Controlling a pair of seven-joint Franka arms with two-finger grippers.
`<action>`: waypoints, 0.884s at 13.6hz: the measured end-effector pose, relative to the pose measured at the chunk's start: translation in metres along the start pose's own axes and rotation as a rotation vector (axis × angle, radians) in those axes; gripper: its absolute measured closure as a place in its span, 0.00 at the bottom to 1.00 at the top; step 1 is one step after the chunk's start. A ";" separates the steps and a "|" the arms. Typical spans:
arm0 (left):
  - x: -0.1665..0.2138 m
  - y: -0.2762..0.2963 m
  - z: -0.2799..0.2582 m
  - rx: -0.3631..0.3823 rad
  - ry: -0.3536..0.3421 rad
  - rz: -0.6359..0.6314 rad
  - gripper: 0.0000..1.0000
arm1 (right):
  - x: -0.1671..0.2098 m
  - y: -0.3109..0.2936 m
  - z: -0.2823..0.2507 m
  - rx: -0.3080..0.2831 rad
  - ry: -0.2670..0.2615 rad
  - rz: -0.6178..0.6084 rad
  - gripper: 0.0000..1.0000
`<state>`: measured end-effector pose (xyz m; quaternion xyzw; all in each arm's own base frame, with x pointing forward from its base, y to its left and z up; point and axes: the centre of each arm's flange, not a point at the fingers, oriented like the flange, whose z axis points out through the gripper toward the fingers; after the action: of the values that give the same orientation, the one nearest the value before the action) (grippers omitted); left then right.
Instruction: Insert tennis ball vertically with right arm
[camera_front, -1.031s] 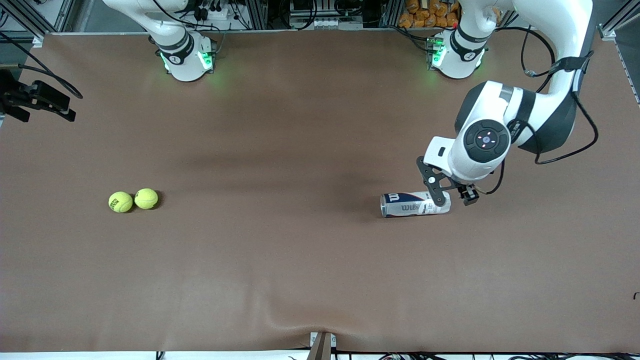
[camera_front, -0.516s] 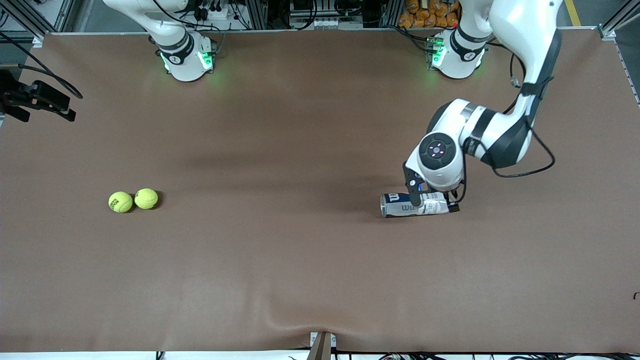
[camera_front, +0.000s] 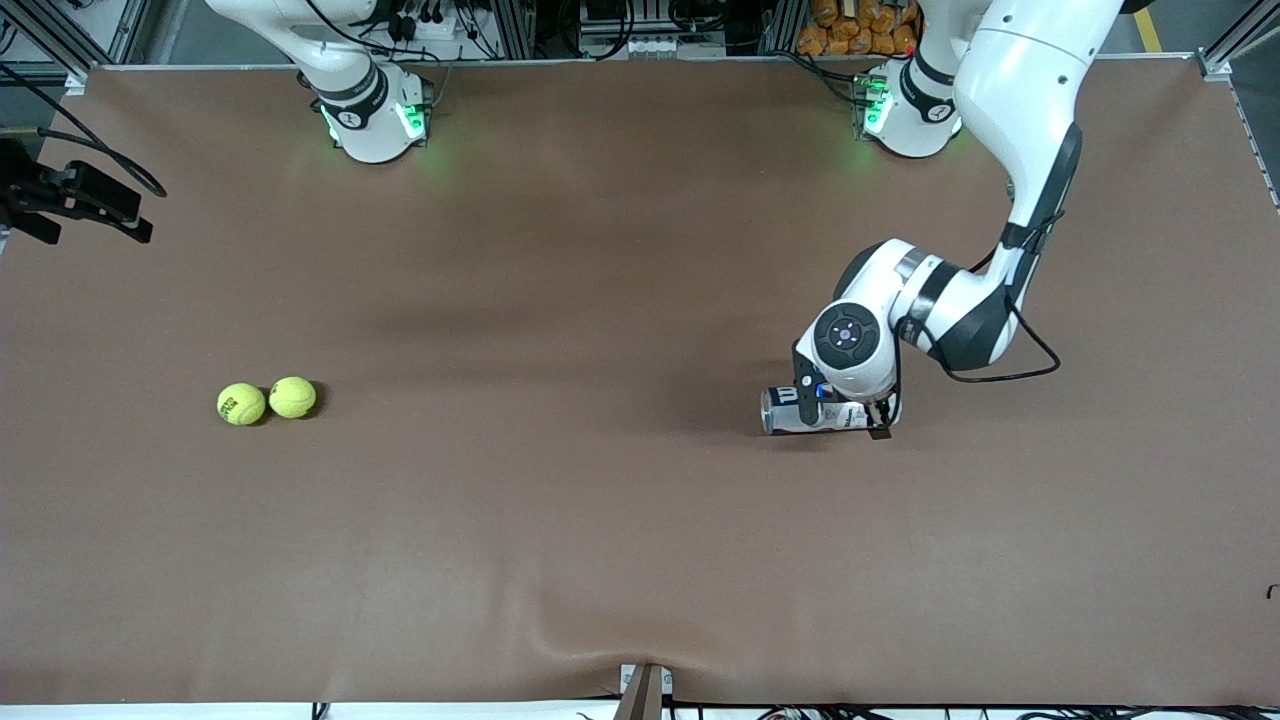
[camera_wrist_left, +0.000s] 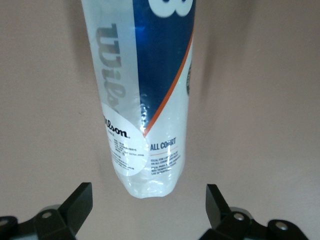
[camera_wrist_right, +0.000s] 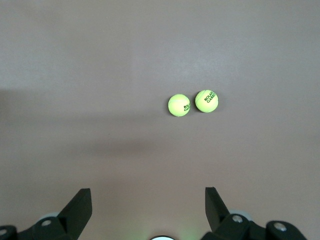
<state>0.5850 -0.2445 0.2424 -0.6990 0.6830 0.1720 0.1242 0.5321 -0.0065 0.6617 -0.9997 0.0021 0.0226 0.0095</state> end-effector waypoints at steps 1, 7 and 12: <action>0.003 0.001 0.004 0.000 -0.006 0.008 0.00 | 0.000 0.000 0.000 0.000 0.000 0.000 0.00; 0.015 0.003 0.015 0.012 -0.028 0.042 0.00 | 0.000 0.003 0.000 0.001 0.000 0.005 0.00; 0.024 0.005 0.030 0.021 -0.063 0.057 0.00 | 0.000 0.003 0.000 0.001 0.000 0.005 0.00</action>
<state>0.5780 -0.2542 0.2062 -0.6722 0.7001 0.1902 0.1481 0.5321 -0.0093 0.6618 -0.9997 0.0048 0.0226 0.0100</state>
